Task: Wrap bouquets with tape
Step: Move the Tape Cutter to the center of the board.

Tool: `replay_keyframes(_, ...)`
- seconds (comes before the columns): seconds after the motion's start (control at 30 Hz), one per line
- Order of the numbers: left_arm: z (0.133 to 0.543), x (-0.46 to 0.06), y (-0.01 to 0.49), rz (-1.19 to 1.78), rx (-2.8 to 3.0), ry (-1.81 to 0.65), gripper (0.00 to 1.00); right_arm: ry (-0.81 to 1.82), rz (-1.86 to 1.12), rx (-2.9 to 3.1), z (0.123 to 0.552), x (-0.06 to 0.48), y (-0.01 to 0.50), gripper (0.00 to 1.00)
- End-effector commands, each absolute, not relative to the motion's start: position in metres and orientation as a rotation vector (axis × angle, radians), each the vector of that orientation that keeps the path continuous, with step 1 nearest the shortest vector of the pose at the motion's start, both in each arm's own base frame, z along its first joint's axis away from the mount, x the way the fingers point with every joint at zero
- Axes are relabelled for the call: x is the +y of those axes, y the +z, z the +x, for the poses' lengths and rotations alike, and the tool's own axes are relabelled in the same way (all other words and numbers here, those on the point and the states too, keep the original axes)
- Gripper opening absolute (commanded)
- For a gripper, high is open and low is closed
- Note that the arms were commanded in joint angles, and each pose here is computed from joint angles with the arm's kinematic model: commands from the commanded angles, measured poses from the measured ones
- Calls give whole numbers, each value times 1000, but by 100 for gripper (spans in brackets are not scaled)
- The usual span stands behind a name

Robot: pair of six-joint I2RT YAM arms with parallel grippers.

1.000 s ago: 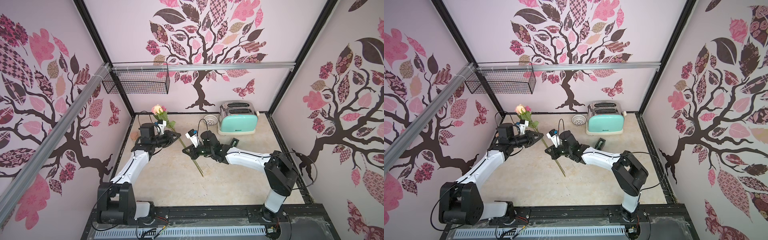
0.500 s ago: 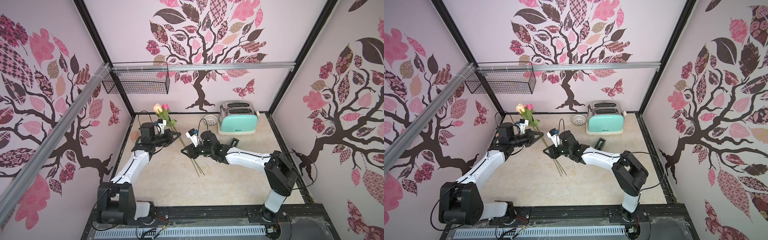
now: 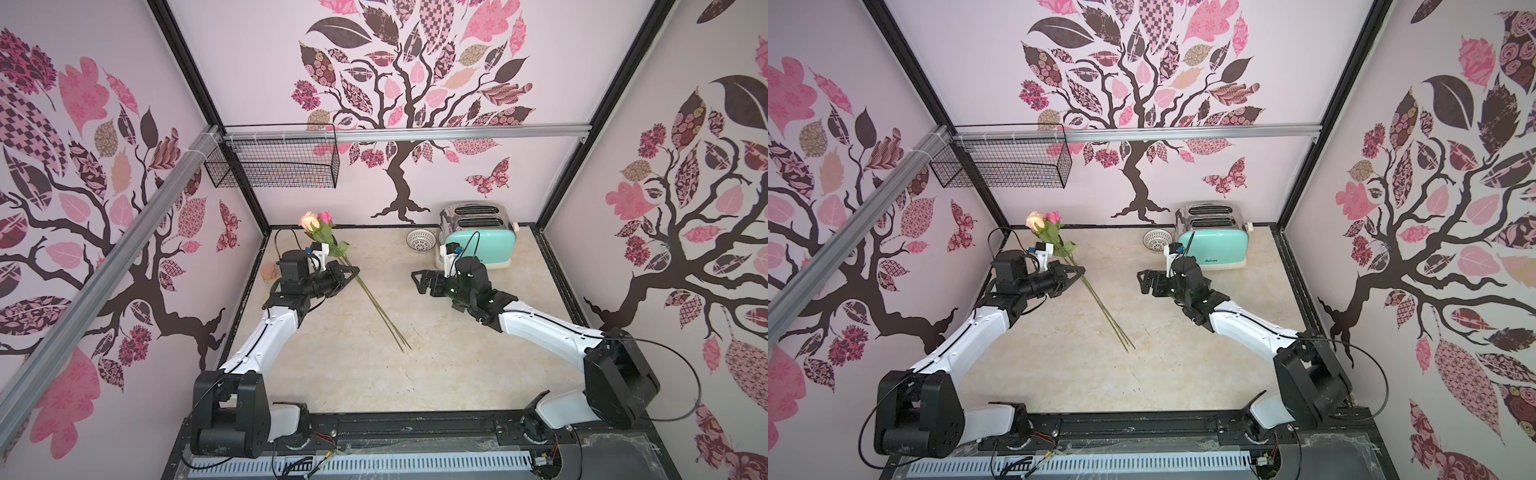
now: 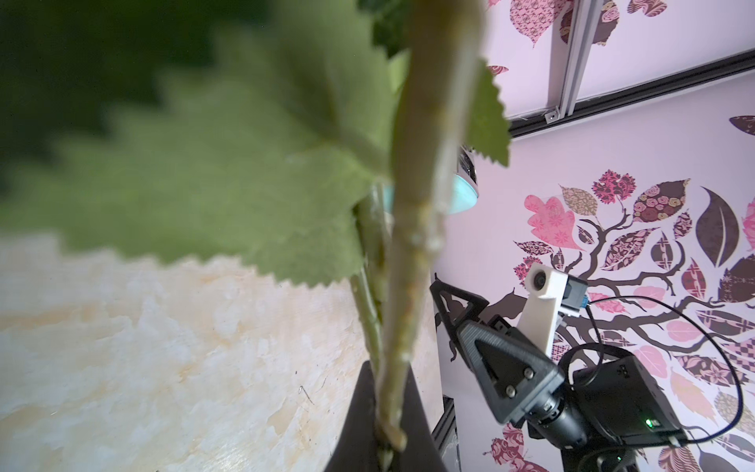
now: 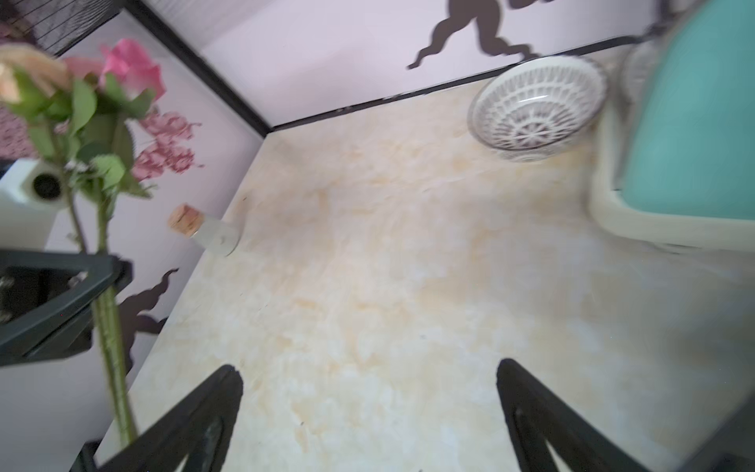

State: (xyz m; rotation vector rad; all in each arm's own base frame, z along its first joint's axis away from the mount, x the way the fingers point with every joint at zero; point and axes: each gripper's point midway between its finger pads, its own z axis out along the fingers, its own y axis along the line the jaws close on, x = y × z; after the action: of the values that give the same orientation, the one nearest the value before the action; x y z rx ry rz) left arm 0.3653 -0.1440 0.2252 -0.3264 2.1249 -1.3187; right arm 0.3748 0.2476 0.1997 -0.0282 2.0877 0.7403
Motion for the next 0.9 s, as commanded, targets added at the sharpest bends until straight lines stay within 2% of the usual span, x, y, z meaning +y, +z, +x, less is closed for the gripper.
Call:
replay_keyframes(0.0, 366, -140, 229, -393, 2054, -1324, 0, 496, 135, 2130, 381, 201, 195, 100)
replay_keyframes(0.1, 361, -140, 221, -442, 2049, -1322, 0, 375, 244, 2140, 391, 164, 185, 100)
replay_keyframes(0.33, 343, -145, 214, -459, 2057, -1315, 0, 290, 610, 2240, 421, 93, 148, 100)
replay_keyframes(0.67, 330, -143, 217, -455, 2079, -1293, 0, 55, 726, 2455, 444, 88, 80, 97)
replay_keyframes(0.87, 326, -142, 217, -454, 2095, -1285, 0, 28, 788, 2512, 435, 87, 55, 84)
